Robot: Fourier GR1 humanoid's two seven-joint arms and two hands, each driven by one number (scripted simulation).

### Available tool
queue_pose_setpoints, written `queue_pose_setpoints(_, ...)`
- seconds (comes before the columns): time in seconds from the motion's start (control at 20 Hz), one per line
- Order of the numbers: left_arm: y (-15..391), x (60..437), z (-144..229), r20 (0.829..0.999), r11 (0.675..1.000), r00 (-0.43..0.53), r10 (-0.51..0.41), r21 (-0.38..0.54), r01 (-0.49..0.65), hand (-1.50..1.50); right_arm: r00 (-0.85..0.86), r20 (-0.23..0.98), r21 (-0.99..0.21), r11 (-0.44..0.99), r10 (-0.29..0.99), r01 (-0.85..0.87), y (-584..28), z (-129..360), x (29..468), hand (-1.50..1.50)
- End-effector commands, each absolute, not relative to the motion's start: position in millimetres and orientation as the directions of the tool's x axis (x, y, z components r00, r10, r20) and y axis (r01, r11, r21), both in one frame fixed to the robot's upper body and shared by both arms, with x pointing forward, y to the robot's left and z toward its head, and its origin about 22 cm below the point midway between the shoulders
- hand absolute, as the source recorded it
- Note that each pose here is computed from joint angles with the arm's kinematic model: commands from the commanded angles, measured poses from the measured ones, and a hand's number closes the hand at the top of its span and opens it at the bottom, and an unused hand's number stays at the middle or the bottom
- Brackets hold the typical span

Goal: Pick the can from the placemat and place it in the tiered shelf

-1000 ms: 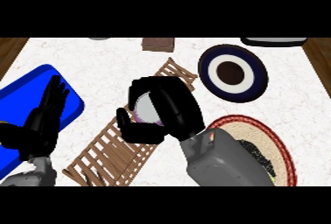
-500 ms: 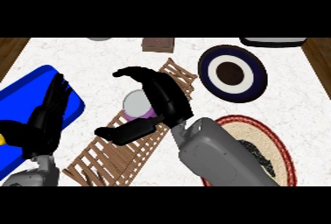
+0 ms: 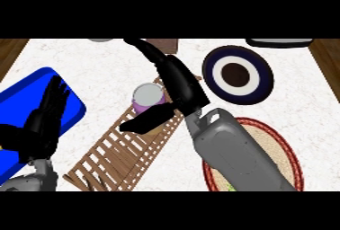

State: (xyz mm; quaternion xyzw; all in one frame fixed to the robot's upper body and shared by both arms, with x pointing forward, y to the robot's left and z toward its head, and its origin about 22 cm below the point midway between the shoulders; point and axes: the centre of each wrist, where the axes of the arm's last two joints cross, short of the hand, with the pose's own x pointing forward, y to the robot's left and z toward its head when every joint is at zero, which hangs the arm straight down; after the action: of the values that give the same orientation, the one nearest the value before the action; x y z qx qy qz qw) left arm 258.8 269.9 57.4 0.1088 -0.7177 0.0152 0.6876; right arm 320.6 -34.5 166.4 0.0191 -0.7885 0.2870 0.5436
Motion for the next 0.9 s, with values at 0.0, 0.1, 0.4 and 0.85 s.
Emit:
queue_pose_setpoints(0.0,269.1,262.0,44.7,0.99,0.974,-0.039,-0.137,0.127,-0.186,0.0,-0.385,0.894,-0.355,0.888,0.231,-0.291,-59.6,183.4,324.9,-1.5)
queue_pose_setpoints(0.1,267.5,261.5,56.3,0.99,0.971,-0.017,-0.143,0.137,-0.194,0.0,-0.368,0.901,-0.335,0.906,0.228,-0.258,-73.0,210.6,311.0,-1.5)
queue_pose_setpoints(0.4,273.1,254.8,53.6,0.989,0.973,-0.035,-0.144,0.135,-0.189,0.0,-0.252,0.931,-0.307,0.938,0.263,-0.159,-161.4,216.2,348.9,-1.5)
queue_pose_setpoints(0.85,270.1,259.1,55.2,0.991,0.974,-0.028,-0.131,0.124,-0.189,0.0,-0.228,0.939,-0.303,0.931,0.256,-0.202,-280.6,216.1,348.5,-1.5)
